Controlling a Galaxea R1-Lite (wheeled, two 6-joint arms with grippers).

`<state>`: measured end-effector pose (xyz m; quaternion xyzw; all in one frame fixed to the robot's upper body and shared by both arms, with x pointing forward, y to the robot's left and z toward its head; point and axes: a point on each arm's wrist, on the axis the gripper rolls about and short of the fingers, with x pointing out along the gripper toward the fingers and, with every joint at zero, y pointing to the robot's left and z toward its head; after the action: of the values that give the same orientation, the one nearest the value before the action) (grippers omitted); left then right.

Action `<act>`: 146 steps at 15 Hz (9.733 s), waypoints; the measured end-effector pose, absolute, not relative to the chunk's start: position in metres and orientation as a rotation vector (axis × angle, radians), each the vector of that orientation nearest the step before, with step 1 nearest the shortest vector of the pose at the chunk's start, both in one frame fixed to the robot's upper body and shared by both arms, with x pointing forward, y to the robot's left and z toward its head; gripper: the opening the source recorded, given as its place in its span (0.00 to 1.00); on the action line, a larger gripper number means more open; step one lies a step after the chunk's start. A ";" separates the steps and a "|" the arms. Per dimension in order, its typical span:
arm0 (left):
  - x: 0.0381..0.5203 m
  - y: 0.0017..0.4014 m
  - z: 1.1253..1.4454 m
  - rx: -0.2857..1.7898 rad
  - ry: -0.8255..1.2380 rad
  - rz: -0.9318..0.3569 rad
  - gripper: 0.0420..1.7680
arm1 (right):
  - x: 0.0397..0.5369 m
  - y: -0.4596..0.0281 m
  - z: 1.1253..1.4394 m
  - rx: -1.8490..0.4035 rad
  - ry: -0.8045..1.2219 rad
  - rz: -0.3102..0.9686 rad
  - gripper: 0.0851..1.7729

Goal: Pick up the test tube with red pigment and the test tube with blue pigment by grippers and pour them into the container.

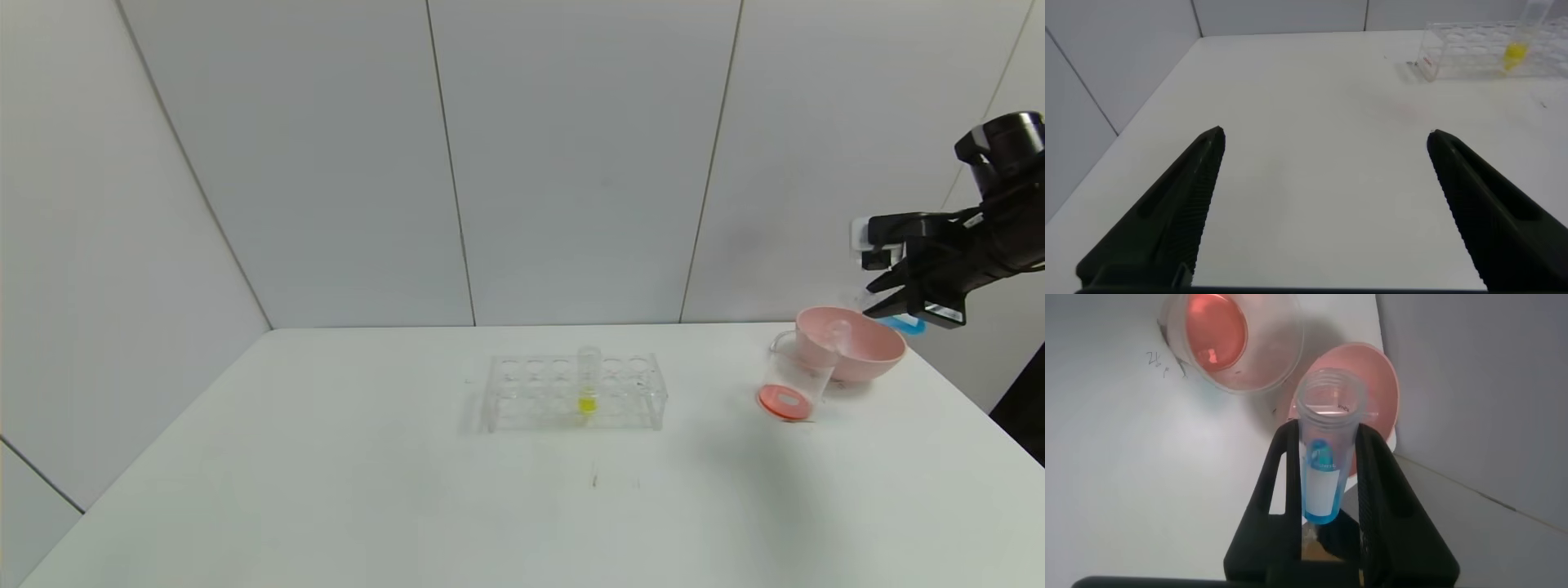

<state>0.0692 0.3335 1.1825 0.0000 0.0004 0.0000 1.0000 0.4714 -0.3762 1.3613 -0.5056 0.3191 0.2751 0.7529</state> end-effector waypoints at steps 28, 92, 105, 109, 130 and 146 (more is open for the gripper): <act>0.069 0.334 1.183 0.000 0.001 0.000 1.00 | 0.484 -0.320 1.342 -1.383 0.961 0.410 0.22; 0.069 0.334 1.183 0.000 0.001 0.000 1.00 | 0.475 -0.291 1.414 -0.183 0.324 0.260 0.22; 0.069 0.334 1.182 0.000 0.001 0.000 1.00 | 0.385 -0.402 1.369 0.054 0.193 0.007 0.22; 0.069 0.334 1.183 0.000 0.001 0.000 1.00 | 0.408 -0.434 1.345 0.034 0.088 0.027 0.22; 0.069 0.334 1.183 0.000 0.001 0.000 1.00 | 0.515 -0.444 1.241 0.047 0.143 -0.027 0.49; 0.069 0.334 1.183 0.000 0.001 0.000 1.00 | 0.460 -0.342 1.283 0.098 0.103 0.082 0.90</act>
<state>0.0692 0.3335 1.1825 0.0000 0.0004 0.0000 1.0000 0.4596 -0.3423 1.2829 0.0490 0.0513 0.0407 0.9967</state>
